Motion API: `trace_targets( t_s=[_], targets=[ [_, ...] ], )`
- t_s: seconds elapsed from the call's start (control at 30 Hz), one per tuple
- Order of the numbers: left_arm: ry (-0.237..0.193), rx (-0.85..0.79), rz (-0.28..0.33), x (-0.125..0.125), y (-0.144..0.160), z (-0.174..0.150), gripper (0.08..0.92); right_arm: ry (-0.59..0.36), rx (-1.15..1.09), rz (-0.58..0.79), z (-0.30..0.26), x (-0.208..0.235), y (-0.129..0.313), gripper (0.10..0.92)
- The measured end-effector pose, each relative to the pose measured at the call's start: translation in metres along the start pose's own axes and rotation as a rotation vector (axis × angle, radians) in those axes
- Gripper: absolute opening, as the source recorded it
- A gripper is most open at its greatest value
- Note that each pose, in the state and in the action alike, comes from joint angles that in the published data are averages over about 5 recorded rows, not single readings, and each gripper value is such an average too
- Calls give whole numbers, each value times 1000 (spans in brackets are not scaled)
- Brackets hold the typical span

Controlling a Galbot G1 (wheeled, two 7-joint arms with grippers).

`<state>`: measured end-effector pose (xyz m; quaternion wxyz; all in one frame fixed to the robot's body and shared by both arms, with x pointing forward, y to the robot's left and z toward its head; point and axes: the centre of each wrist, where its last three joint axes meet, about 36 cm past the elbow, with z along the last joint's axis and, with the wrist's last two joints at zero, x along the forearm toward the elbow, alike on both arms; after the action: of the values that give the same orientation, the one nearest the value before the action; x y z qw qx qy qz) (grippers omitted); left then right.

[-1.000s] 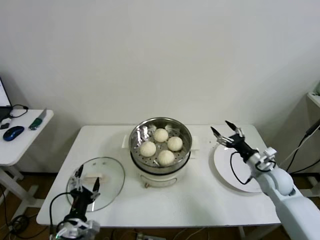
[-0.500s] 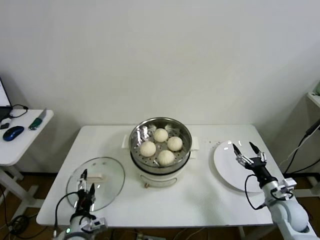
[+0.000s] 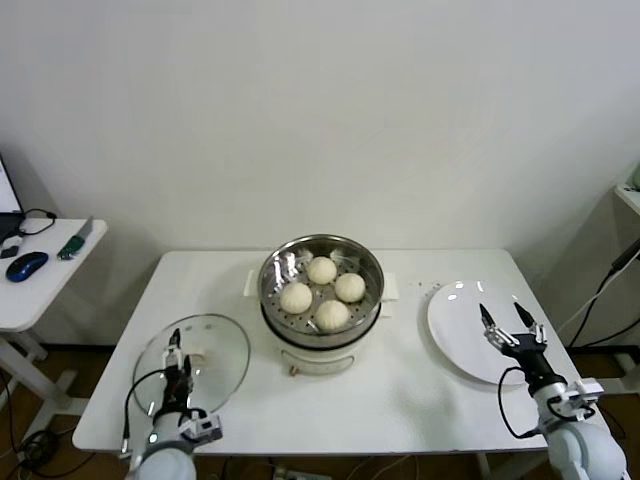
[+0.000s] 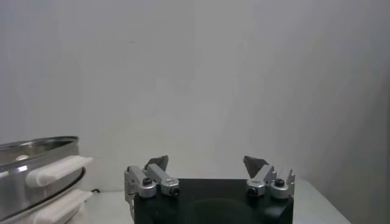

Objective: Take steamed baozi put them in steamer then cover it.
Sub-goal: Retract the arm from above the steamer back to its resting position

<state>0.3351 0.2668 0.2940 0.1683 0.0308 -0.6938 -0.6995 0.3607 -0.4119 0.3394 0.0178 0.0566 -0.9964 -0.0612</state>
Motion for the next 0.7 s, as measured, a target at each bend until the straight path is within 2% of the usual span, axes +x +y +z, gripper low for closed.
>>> trace_targets(
  t_s=[0.5,0.7],
  targets=[
    [27,-10,-26,-34,-12,-5,817,9,2,19,12,10,6,823],
    [26,-8,-21,-40,-14,-2,680,12,0,21,18,11,8,823]
  ],
)
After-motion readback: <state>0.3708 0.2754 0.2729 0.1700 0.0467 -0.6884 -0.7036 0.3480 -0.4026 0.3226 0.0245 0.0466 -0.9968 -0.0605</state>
